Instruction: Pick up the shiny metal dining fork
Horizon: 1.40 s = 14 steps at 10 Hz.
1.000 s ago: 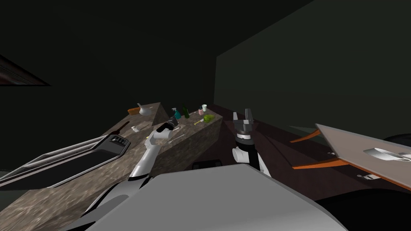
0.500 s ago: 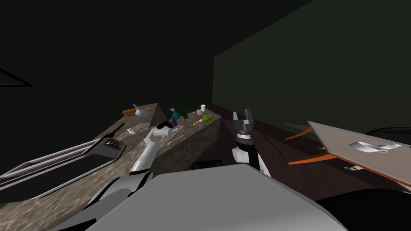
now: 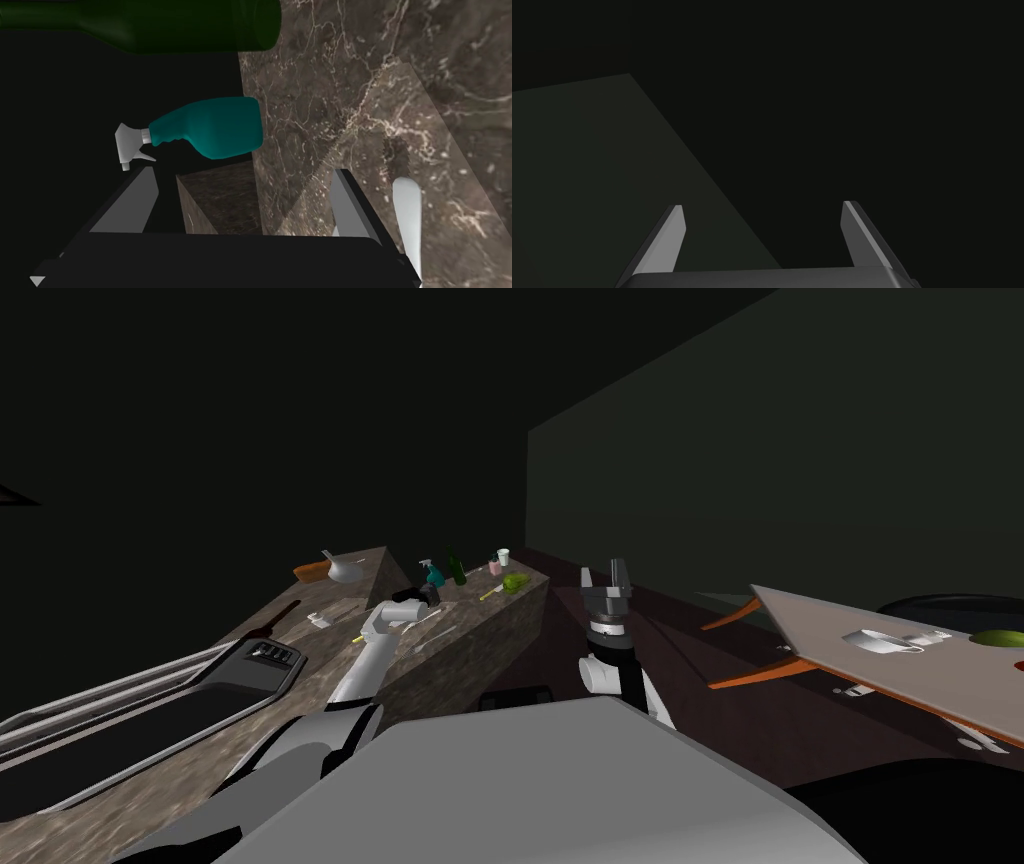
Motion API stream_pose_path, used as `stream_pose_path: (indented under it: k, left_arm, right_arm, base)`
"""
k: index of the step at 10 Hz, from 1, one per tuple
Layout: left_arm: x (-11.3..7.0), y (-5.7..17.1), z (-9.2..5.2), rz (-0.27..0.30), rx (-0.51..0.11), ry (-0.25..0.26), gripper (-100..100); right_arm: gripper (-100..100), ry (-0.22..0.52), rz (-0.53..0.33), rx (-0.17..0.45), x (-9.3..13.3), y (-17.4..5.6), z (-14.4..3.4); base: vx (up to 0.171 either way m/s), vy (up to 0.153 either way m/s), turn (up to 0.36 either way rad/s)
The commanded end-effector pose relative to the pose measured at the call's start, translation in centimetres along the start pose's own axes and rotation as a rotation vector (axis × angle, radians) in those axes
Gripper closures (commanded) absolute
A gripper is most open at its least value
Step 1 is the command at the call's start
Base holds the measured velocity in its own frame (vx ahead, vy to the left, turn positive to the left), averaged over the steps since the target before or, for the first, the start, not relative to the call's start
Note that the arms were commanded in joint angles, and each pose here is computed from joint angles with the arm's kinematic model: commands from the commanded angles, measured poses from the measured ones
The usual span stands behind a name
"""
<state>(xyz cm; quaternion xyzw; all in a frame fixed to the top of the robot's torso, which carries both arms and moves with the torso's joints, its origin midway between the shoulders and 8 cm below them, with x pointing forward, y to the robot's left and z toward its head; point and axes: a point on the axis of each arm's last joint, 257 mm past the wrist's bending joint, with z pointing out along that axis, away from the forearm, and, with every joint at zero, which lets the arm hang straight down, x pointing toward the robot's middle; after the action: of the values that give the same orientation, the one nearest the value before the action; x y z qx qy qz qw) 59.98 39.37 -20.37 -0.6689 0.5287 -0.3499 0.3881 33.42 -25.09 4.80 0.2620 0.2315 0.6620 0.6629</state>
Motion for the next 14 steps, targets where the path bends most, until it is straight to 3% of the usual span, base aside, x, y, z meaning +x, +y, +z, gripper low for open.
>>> stream_pose_path:
  k: [1, 6, 8, 14]
  left_arm:
    - [-0.4, 0.8, 0.2, -0.001, -0.034, -0.013, -100]
    - [-2.7, 3.3, 1.1, -0.023, -0.207, -0.076, -100]
    - [-2.9, 4.2, 0.9, -0.023, -0.243, -0.087, -100]
    - [-4.9, 7.7, 0.3, -0.04, -0.443, -0.145, -100]
  right_arm:
    - [0, 0.0, 0.0, 0.0, 0.0, 0.0, 0.0]
    - [0, 0.0, 0.0, 0.0, 0.0, 0.0, 0.0]
    - [0, 0.0, 0.0, 0.0, 0.0, 0.0, 0.0]
    - [0, 0.0, 0.0, 0.0, 0.0, 0.0, 0.0]
  base:
    - [-0.001, 0.014, 0.002]
    - [-0.006, 0.04, -0.075]
    - [-0.005, 0.032, -0.017]
    - [-0.009, 0.05, -0.054]
